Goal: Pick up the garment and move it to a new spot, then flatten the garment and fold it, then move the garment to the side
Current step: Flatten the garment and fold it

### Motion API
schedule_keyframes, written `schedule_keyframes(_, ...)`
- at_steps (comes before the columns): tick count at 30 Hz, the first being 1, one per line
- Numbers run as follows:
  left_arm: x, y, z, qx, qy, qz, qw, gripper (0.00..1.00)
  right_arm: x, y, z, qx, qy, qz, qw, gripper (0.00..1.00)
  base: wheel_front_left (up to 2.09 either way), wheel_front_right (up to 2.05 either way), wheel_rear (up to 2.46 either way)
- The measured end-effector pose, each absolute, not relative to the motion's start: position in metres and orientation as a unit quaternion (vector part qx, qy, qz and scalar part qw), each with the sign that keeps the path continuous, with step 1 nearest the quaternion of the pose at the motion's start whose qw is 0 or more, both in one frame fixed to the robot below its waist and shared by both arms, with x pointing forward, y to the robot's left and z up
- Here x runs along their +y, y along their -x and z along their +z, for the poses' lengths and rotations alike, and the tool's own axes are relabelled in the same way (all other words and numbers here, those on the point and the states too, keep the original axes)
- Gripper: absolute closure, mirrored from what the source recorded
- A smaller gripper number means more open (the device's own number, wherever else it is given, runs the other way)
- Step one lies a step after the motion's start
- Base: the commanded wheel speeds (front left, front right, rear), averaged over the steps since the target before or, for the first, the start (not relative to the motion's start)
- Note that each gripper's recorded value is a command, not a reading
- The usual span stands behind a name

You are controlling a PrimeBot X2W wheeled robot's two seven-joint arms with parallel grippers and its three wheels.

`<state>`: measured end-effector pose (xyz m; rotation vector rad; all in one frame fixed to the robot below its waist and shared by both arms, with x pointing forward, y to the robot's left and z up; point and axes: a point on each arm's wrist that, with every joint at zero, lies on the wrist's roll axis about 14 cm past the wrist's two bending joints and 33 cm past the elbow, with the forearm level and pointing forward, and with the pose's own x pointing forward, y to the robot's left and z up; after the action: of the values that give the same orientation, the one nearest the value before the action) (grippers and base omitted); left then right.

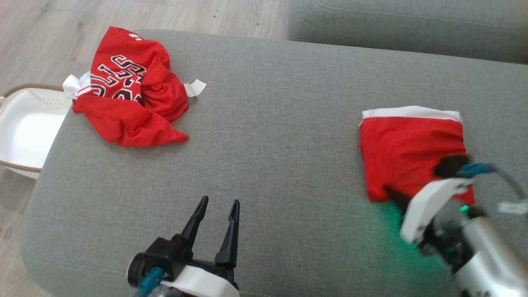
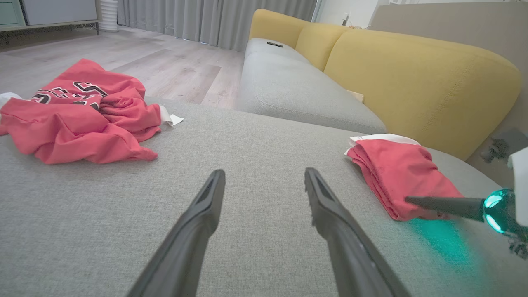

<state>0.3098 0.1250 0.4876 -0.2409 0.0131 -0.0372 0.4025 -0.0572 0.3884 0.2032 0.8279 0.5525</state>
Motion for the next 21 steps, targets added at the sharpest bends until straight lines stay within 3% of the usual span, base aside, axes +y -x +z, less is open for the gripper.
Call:
schedule_keyframes(7,0.123,-0.310,0.491,0.000,0.121,-0.021,0.992,0.00,-0.008,-0.321,0.377,0.442,-0.138,0.348,0.815,1.00,0.00,0.00,0.00)
schedule_keyframes(12,0.116,-0.311,0.493,-0.003,0.122,-0.034,0.992,0.00,-0.012,-0.301,0.383,0.414,-0.166,0.346,0.826,1.00,0.00,0.00,0.00)
schedule_keyframes(13,0.115,-0.311,0.493,-0.002,0.122,-0.036,0.992,0.00,-0.016,-0.302,0.385,0.404,-0.172,0.337,0.833,0.28,0.00,0.00,0.00)
schedule_keyframes(14,0.114,-0.311,0.492,-0.001,0.122,-0.038,0.992,0.00,-0.022,-0.304,0.386,0.394,-0.176,0.327,0.841,0.00,0.00,0.00,0.00)
schedule_keyframes(21,0.116,-0.315,0.492,-0.001,0.119,-0.036,0.992,0.00,-0.064,-0.336,0.410,0.279,-0.198,0.243,0.908,0.00,0.00,0.00,0.00)
